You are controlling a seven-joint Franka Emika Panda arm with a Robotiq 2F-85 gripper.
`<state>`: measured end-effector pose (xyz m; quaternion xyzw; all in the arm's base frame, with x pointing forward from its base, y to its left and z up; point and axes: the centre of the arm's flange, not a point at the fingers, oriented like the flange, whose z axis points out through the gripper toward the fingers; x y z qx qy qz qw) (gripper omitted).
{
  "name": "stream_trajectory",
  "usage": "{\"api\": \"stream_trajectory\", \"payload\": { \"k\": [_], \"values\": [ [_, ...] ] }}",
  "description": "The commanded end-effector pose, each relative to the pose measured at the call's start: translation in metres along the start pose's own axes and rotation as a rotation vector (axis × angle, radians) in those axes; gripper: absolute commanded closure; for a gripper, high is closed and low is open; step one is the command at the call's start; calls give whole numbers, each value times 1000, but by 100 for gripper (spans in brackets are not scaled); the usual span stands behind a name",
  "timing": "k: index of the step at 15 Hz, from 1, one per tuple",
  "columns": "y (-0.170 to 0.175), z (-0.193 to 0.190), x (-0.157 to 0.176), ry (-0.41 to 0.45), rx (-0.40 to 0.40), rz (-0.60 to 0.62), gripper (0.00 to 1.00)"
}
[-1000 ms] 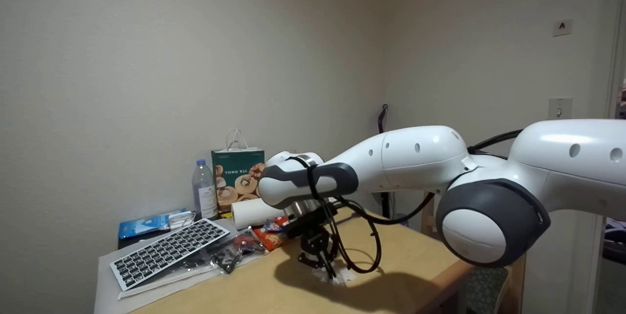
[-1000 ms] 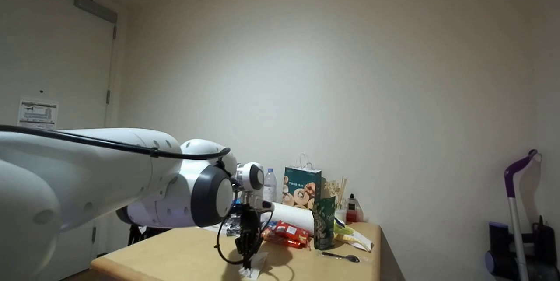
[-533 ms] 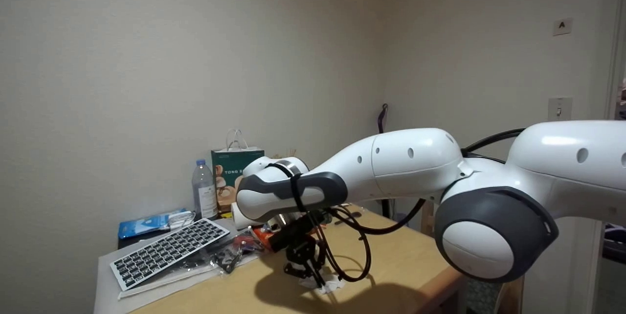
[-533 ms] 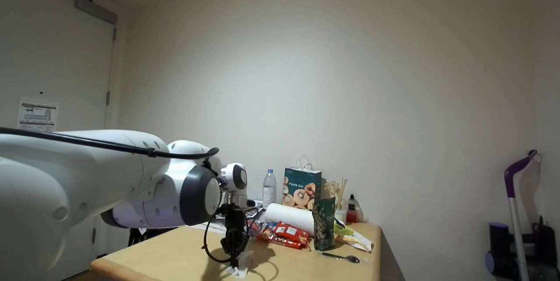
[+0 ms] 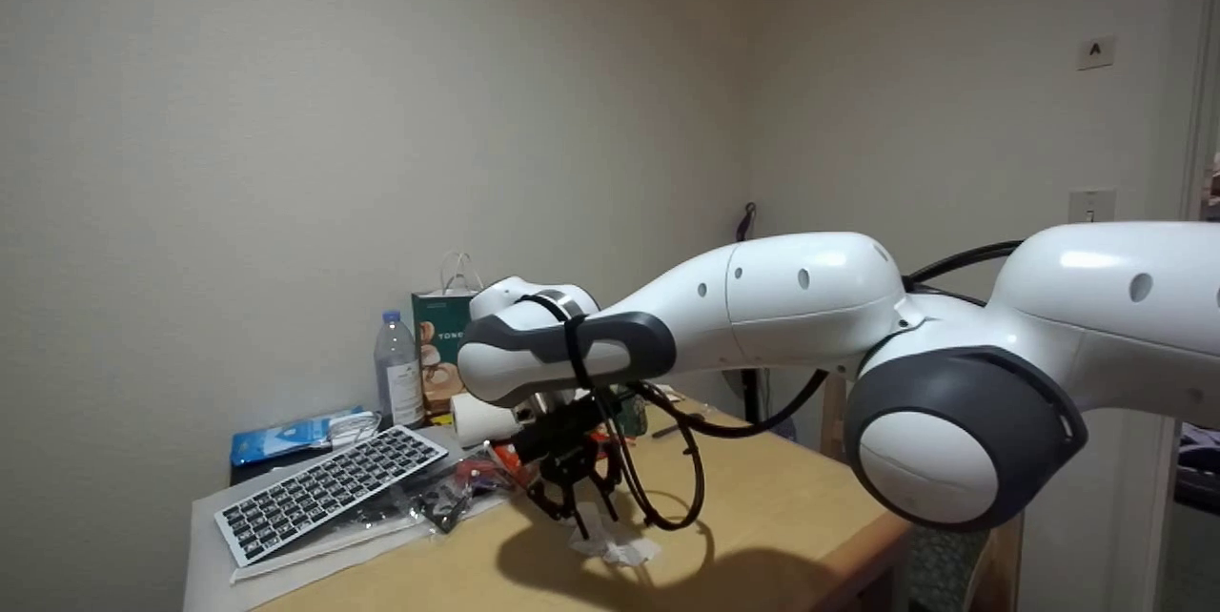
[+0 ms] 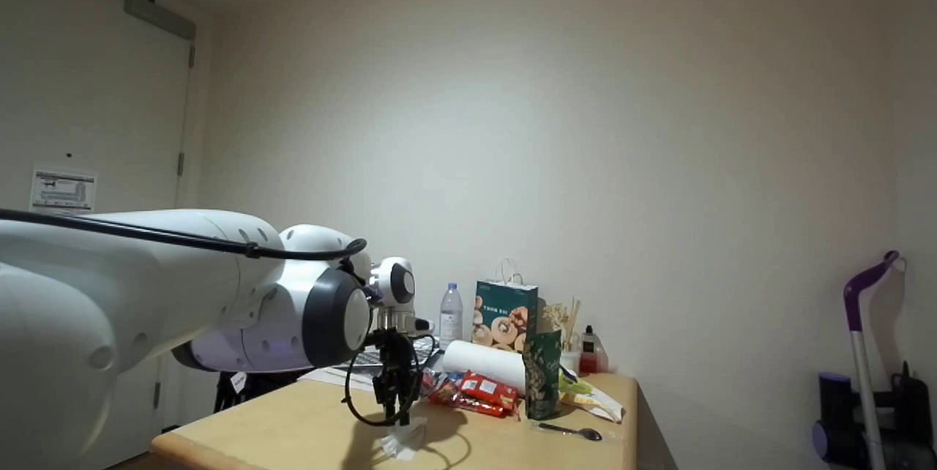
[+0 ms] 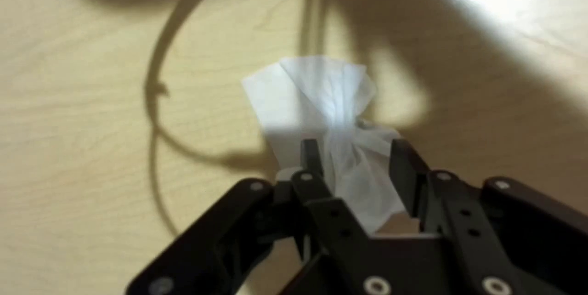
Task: Wipe the table with the white cloth
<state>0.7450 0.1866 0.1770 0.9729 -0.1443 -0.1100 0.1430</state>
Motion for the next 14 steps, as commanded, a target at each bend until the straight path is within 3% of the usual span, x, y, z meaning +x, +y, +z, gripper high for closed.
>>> {"api": "stream_trajectory", "payload": {
  "k": [1, 5, 7, 8, 9, 14],
  "values": [
    [37, -39, -46, 94, 111, 1, 26],
    [53, -83, -55, 160, 193, 21, 1],
    [61, -95, -57, 185, 230, 38, 0],
    [19, -111, 0, 170, 163, 18, 6],
    [22, -118, 0, 179, 175, 21, 0],
    [24, -121, 1, 181, 185, 24, 0]
  ]
}}
